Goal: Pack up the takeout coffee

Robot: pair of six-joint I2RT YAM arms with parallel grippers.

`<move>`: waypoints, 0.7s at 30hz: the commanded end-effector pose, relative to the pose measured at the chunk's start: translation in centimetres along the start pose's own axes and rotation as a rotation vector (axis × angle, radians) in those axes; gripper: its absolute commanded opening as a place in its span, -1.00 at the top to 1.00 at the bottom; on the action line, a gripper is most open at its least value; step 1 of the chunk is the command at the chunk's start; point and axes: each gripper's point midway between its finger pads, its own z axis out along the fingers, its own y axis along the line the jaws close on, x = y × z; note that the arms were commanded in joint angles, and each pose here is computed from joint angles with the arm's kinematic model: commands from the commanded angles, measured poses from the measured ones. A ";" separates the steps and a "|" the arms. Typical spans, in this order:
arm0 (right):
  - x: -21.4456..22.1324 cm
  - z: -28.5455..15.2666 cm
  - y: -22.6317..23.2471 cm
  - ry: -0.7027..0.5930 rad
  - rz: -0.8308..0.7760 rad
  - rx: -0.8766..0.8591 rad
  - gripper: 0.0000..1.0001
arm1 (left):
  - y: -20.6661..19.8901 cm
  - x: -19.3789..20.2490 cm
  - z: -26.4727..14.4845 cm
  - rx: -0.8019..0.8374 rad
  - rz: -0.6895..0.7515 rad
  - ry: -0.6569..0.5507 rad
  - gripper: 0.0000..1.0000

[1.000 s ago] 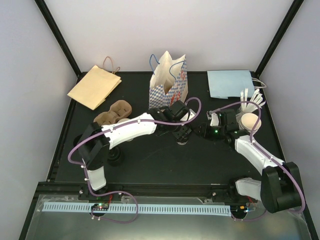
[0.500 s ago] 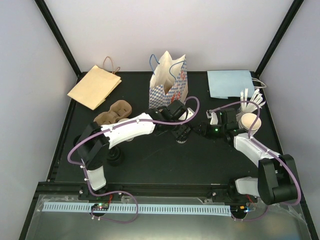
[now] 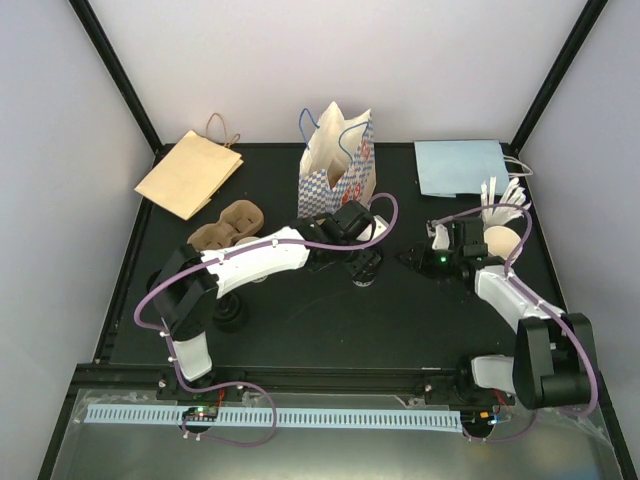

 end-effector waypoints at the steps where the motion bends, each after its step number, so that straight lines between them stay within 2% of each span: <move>1: -3.1 0.6 -0.3 -0.044 0.010 0.003 0.27 | -0.8 5.3 1.6 0.041 -0.020 0.198 -0.23; 2: -3.4 1.2 -0.2 -0.034 0.025 -0.019 0.42 | -0.8 5.2 1.6 0.044 -0.020 0.198 -0.22; 4: -3.7 2.5 -0.3 -0.010 0.060 -0.053 0.94 | -0.8 5.0 1.5 0.044 -0.024 0.195 -0.22; 9: -3.8 5.8 -0.8 0.052 0.069 -0.045 0.98 | -1.1 4.6 1.1 0.054 -0.029 0.189 -0.22; 13: -2.5 8.4 0.1 0.138 0.094 -0.128 0.98 | -1.2 4.6 0.9 0.062 -0.028 0.190 -0.21; 21: 3.5 10.0 2.0 0.298 0.077 -0.213 0.98 | -1.3 5.4 -0.1 0.066 -0.041 0.204 -0.20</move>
